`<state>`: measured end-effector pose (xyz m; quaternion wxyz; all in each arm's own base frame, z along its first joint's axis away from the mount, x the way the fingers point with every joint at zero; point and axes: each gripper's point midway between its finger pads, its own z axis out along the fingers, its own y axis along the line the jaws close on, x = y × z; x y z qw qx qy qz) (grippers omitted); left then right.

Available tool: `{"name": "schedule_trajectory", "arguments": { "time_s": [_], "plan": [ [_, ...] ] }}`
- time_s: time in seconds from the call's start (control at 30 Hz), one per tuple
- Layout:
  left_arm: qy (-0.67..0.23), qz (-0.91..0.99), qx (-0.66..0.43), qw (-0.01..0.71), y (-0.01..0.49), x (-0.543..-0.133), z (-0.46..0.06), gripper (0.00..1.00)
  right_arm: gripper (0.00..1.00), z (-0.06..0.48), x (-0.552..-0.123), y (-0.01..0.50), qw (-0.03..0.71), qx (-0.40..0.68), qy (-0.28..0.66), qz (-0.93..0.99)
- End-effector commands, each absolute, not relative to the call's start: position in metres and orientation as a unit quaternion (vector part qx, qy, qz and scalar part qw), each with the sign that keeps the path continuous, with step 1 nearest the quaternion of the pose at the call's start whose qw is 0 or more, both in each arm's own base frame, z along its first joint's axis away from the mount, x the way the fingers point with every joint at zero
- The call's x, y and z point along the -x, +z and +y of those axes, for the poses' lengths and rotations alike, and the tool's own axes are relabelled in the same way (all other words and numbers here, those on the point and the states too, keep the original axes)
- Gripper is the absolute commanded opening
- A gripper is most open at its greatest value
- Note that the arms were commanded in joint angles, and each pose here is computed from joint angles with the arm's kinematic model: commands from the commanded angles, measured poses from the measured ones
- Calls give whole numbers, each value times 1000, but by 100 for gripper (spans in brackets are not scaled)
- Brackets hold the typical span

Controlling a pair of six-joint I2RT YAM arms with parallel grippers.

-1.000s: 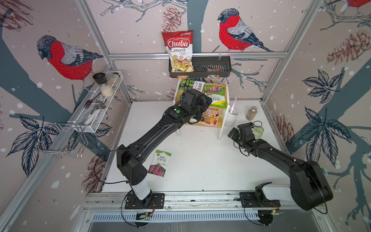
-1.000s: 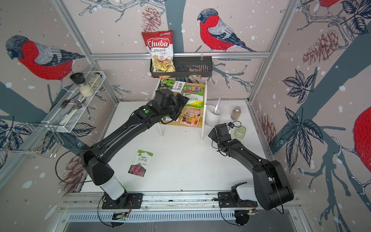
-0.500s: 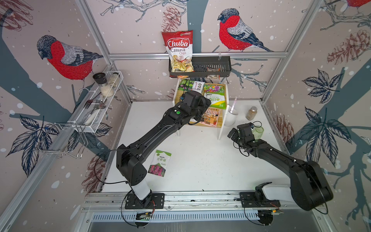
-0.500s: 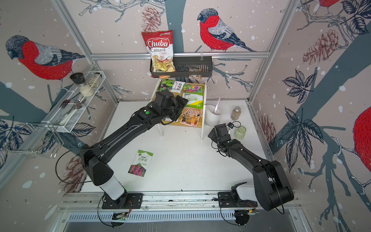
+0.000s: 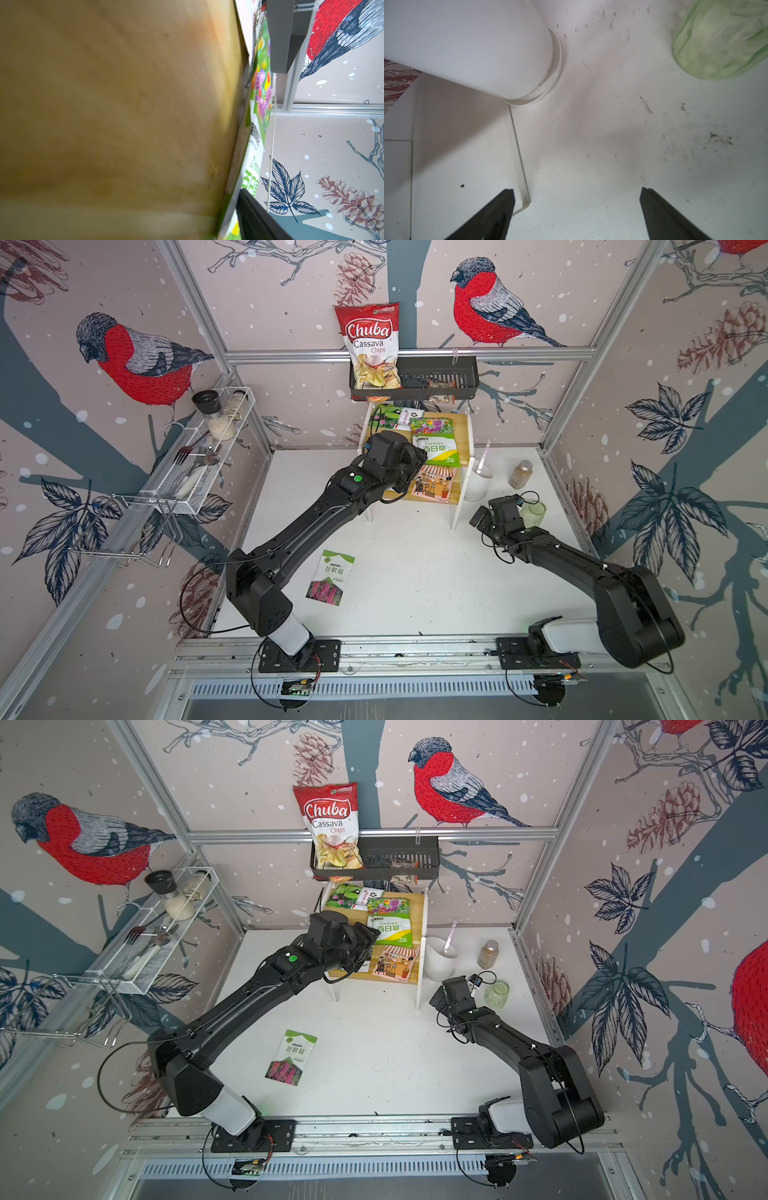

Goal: Take the seed bag off the shelf
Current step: Pick up the seed packet from the shelf.

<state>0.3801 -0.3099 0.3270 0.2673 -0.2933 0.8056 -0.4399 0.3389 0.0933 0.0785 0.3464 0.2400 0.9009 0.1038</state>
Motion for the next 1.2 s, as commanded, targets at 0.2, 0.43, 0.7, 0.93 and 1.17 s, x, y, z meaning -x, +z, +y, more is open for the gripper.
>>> {"name": "schedule_trajectory", "arguments": {
  "time_s": [0.2, 0.43, 0.7, 0.93, 1.17],
  "plan": [
    [-449, 802, 287, 268, 329, -388, -313, 66, 100, 94, -343, 81, 350, -229, 97, 903],
    [-459, 797, 284, 270, 339, -387, -313, 52, 100, 94, -344, 80, 349, -229, 99, 903],
    [-464, 798, 279, 265, 345, -379, -310, 50, 100, 94, -345, 78, 349, -229, 102, 903],
    [-479, 791, 273, 265, 353, -379, -313, 39, 100, 93, -346, 78, 349, -229, 102, 903],
    [-489, 791, 265, 255, 356, -379, -320, 29, 100, 93, -345, 78, 349, -229, 103, 903]
  ]
}}
